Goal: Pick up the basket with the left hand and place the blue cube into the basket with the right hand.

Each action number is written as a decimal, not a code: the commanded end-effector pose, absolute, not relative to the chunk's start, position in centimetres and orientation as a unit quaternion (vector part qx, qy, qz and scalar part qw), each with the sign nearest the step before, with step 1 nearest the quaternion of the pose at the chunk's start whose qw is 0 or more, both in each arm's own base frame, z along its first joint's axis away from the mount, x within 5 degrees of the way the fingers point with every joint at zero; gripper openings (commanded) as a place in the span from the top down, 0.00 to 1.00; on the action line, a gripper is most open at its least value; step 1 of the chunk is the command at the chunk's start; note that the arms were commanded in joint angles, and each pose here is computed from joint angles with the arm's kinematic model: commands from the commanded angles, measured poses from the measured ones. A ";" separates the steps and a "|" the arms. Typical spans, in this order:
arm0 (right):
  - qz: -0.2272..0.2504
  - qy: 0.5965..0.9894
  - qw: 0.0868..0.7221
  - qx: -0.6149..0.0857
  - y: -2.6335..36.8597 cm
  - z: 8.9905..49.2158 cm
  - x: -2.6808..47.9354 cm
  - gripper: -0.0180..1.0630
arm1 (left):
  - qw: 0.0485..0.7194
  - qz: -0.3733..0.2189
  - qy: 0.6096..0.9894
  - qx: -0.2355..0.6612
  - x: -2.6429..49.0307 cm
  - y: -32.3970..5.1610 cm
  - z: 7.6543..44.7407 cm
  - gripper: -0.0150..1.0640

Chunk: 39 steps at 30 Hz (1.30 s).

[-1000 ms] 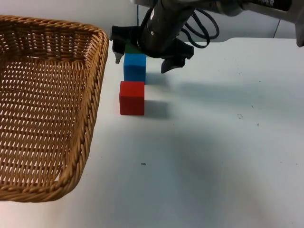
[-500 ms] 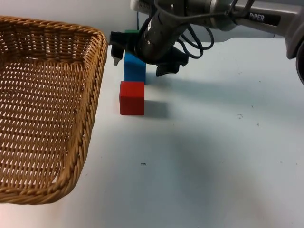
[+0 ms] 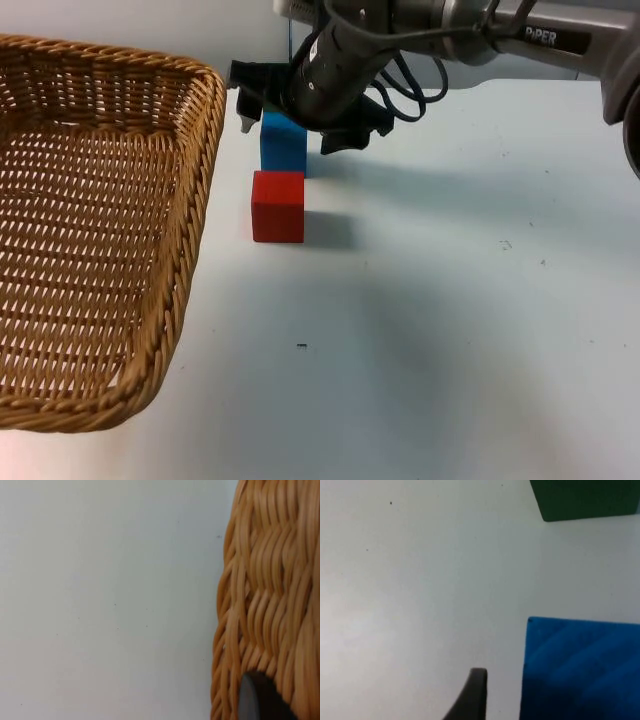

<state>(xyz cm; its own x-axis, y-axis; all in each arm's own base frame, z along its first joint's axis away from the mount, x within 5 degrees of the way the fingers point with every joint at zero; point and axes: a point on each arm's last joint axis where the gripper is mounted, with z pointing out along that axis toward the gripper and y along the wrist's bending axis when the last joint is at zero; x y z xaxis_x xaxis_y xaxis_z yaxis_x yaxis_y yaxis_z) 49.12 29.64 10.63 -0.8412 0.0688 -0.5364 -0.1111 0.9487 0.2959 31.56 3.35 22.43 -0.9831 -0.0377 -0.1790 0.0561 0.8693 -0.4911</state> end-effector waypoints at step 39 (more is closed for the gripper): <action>0.137 0.944 0.288 -0.079 30.5 15.0 48.9 0.99 | 0.103 -0.265 0.959 0.000 31.6 3.3 23.0 0.99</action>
